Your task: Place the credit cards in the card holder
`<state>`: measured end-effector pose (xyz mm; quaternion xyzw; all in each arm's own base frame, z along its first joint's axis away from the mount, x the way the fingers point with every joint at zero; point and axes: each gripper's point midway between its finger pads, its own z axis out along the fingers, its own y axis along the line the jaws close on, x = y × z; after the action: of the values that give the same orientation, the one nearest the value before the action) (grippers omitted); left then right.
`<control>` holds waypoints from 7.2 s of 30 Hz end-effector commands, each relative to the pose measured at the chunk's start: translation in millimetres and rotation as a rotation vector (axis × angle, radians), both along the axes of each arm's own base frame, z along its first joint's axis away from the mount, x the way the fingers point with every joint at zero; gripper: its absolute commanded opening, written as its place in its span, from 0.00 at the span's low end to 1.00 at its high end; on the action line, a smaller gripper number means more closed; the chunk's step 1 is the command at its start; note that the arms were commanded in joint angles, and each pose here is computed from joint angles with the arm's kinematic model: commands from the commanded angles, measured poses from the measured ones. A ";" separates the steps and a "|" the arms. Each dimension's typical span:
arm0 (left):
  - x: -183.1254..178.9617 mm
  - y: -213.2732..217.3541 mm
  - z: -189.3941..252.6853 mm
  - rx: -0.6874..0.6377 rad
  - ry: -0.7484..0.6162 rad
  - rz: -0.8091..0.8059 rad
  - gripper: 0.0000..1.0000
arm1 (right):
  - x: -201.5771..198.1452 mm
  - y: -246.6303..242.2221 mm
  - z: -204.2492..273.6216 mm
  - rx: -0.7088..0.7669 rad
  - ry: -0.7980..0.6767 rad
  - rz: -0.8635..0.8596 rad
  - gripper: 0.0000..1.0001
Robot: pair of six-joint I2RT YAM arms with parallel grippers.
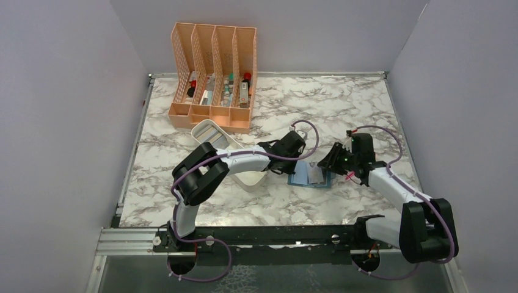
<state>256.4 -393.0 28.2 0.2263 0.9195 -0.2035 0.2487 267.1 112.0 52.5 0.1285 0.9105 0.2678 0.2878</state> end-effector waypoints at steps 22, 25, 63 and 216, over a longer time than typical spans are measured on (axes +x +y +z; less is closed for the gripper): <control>-30.2 18.4 -32.9 0.123 0.089 -0.028 0.09 | -22.8 13.6 -15.3 0.093 0.058 0.035 0.35; -30.8 19.1 -33.9 0.124 0.092 -0.026 0.09 | -26.0 17.0 -15.7 0.122 0.059 0.031 0.34; -40.2 3.8 -29.3 0.061 0.123 -0.065 0.10 | -24.4 11.3 -15.8 0.098 0.037 0.001 0.47; -29.1 -31.0 25.7 -0.317 0.031 -0.013 0.57 | -34.7 -4.3 -51.0 -0.018 0.153 -0.028 0.07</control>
<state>223.0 -434.1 51.5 0.1895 0.8740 -0.3705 0.2508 246.5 115.8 18.4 0.1584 0.9181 0.2725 0.2402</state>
